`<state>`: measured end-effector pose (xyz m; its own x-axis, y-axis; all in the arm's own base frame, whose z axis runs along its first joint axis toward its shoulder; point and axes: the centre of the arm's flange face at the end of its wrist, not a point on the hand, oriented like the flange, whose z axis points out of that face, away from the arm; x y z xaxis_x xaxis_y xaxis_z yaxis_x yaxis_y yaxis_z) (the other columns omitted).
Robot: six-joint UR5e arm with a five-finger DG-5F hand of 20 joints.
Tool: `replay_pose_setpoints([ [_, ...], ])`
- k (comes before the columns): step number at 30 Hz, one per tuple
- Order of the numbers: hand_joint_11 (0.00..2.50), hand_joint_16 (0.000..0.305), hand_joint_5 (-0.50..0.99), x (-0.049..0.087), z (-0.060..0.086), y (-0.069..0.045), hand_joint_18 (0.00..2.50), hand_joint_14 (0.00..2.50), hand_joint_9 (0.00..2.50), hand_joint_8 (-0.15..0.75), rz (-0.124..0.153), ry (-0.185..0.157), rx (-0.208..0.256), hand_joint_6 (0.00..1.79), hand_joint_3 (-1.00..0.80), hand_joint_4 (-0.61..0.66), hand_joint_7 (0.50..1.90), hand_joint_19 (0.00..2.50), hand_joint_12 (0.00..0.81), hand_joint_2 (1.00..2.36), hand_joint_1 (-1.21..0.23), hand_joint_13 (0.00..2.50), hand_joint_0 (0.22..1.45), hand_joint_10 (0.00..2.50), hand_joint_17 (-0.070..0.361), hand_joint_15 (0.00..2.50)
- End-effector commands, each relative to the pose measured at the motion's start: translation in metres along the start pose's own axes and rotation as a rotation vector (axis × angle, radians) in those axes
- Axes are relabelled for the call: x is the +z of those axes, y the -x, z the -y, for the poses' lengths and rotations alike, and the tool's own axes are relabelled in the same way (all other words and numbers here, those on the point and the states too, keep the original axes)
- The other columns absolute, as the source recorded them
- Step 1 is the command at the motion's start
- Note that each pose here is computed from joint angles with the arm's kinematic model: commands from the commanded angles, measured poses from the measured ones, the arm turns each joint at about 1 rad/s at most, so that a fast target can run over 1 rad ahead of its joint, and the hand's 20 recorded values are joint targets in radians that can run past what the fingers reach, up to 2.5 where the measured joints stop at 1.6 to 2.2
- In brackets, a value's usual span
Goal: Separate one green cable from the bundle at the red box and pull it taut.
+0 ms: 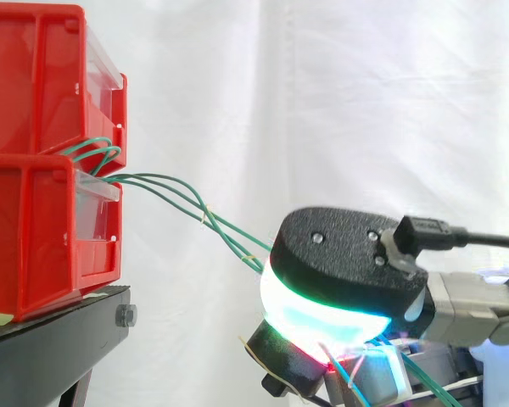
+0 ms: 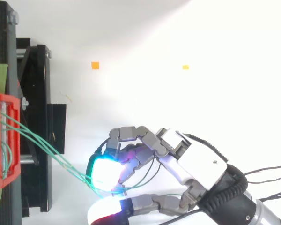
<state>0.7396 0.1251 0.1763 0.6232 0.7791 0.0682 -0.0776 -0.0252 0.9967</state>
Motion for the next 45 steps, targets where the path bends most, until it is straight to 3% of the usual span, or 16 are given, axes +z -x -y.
replay_pose_setpoints([
  [1, 1.24, 0.071, -0.11, 0.000, 0.000, 0.000, 0.76, 0.02, 1.17, 0.371, -0.001, 0.000, 0.002, 0.93, -0.50, 0.26, 1.33, 0.69, 0.413, 1.00, -0.99, 0.89, 0.42, 0.02, 0.160, 0.75],
  [9, 1.21, 0.082, -0.10, 0.000, 0.000, 0.000, 0.86, 0.02, 1.26, 0.415, -0.001, -0.001, 0.000, 0.92, -0.50, 0.26, 1.36, 0.66, 0.467, 1.00, -0.72, 0.97, 0.34, 0.02, 0.184, 0.73],
  [15, 1.24, 0.066, -0.08, 0.000, 0.000, 0.000, 0.80, 0.02, 1.37, 0.341, 0.002, -0.001, 0.000, 0.92, -0.50, 0.25, 1.41, 0.75, 0.405, 1.00, -0.81, 1.01, 0.49, 0.02, 0.149, 0.78],
  [21, 1.30, 0.060, -0.05, -0.001, 0.001, 0.006, 0.88, 0.02, 1.58, 0.308, 0.044, -0.010, 0.005, 0.92, -0.50, 0.20, 1.42, 0.76, 0.382, 1.00, -0.89, 1.14, 0.55, 0.03, 0.135, 0.81],
  [26, 1.32, 0.057, -0.04, -0.004, 0.002, 0.009, 0.93, 0.02, 1.66, 0.296, 0.067, -0.016, 0.011, 0.92, -0.50, 0.14, 1.41, 0.78, 0.374, 1.00, -0.82, 1.20, 0.63, 0.03, 0.128, 0.83],
  [29, 1.32, 0.057, -0.04, -0.005, 0.002, 0.010, 0.94, 0.02, 1.67, 0.288, 0.070, -0.020, 0.021, 0.92, -0.37, 0.13, 1.41, 0.77, 0.374, 1.01, -0.85, 1.22, 0.65, 0.03, 0.128, 0.85],
  [31, 1.33, 0.058, -0.04, -0.005, 0.002, 0.010, 0.92, 0.02, 1.61, 0.294, 0.070, -0.022, 0.023, 0.92, -0.24, 0.16, 1.40, 0.77, 0.371, 1.02, -0.97, 1.19, 0.66, 0.03, 0.132, 0.86],
  [33, 1.33, 0.060, -0.05, -0.006, 0.002, 0.010, 0.88, 0.03, 1.54, 0.295, 0.069, -0.024, 0.025, 0.92, -0.25, 0.17, 1.43, 0.76, 0.370, 1.02, -1.02, 1.14, 0.66, 0.03, 0.135, 0.85],
  [36, 1.33, 0.061, -0.06, -0.007, 0.003, 0.011, 0.85, 0.02, 1.48, 0.303, 0.069, -0.028, 0.023, 0.92, -0.50, 0.18, 1.44, 0.76, 0.371, 1.00, -1.10, 1.10, 0.63, 0.03, 0.136, 0.86],
  [39, 1.31, 0.061, -0.06, -0.008, 0.004, 0.012, 0.83, 0.02, 1.43, 0.308, 0.068, -0.033, 0.022, 0.92, -0.50, 0.18, 1.43, 0.76, 0.377, 1.00, -1.11, 1.07, 0.60, 0.02, 0.137, 0.84],
  [45, 1.25, 0.070, -0.07, -0.009, 0.004, 0.014, 0.88, 0.02, 1.41, 0.353, 0.067, -0.041, 0.024, 0.92, -0.50, 0.18, 1.41, 0.70, 0.417, 1.00, -0.99, 1.08, 0.44, 0.02, 0.158, 0.82],
])
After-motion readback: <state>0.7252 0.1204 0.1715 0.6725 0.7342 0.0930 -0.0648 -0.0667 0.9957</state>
